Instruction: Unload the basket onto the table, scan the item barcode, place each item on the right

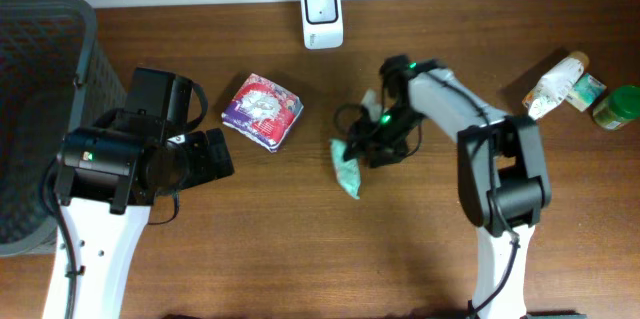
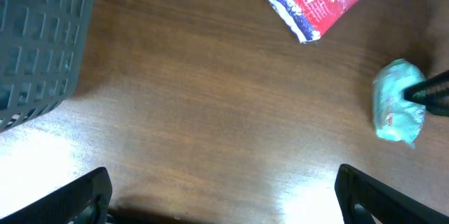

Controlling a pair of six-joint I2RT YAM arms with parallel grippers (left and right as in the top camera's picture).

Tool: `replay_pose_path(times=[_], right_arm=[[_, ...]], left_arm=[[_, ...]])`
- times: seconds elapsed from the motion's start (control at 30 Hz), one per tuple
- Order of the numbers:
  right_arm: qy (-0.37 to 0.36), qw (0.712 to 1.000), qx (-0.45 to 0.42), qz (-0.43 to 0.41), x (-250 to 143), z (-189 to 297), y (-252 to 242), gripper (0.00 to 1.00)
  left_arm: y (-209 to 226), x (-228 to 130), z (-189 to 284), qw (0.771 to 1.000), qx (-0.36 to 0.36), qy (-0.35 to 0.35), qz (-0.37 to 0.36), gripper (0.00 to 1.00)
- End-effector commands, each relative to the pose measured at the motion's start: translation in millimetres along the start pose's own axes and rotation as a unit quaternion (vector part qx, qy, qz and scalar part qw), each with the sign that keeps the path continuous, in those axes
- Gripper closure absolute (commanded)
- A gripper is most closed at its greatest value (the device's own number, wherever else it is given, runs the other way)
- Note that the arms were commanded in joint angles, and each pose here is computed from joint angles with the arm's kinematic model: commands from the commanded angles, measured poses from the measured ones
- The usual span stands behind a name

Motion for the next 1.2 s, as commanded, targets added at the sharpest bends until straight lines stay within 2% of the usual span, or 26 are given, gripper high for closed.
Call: replay_pose_path(times=[0.0,0.07,0.13,0.23,0.37,0.47,0.53,0.63,0.67,0.73,0.83,1.0,1.17], right_arm=[[-0.065,0.994,-0.078,0.031,9,63,10,0.25],[-0.057,0.994,-0.079,0.051,2,76,23,0.25],[-0.025,0.991,-0.090,0.092,-11,62,42,0.26],[-0.019,0.985,-0.109,0.131,-18,43,65,0.25],[-0.034,0.983,-0.143,0.107,-16,37,68,0.06],[-0.028,0.983,-0.141,0.116,-20,29,75,0.06],[-0.072,0.967,-0.230,0.077,-22,20,82,0.06],[-0.126,0.947,-0.283,0.089,-30,-4,111,0.06],[-0.155,0.937,-0.301,0.088,-34,-12,123,0.07],[-0.204,0.922,-0.319,0.076,-42,-27,141,0.15],[-0.214,0.921,-0.314,0.089,-45,-59,156,0.27],[-0.182,0.922,-0.331,0.088,-42,-88,147,0.32],[-0.204,0.880,-0.419,0.085,-40,-80,130,0.33]], left_arm=[[0,0,2,1.000,0.001,-0.005,0.004,0.01],[0,0,2,1.000,0.001,-0.005,0.004,0.01],[0,0,2,1.000,0.001,-0.005,0.004,0.01],[0,0,2,1.000,0.001,-0.005,0.004,0.01],[0,0,2,1.000,0.001,-0.005,0.004,0.01],[0,0,2,1.000,0.001,-0.005,0.004,0.01],[0,0,2,1.000,0.001,-0.005,0.004,0.01],[0,0,2,1.000,0.001,-0.005,0.004,0.01],[0,0,2,1.000,0.001,-0.005,0.004,0.01],[0,0,2,1.000,0.001,-0.005,0.004,0.01],[0,0,2,1.000,0.001,-0.005,0.004,0.01],[0,0,2,1.000,0.001,-0.005,0.004,0.01],[0,0,2,1.000,0.001,-0.005,0.004,0.01]])
Point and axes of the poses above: each gripper's point midway between its finger pads, its own z axis back along the fingers, its own y axis along the line the jaws close on, x = y × z, the point moved 9 cm from there along z, back along the fingers, and after that the axes turned 6 degrees about -z, right-handed, at the moved point
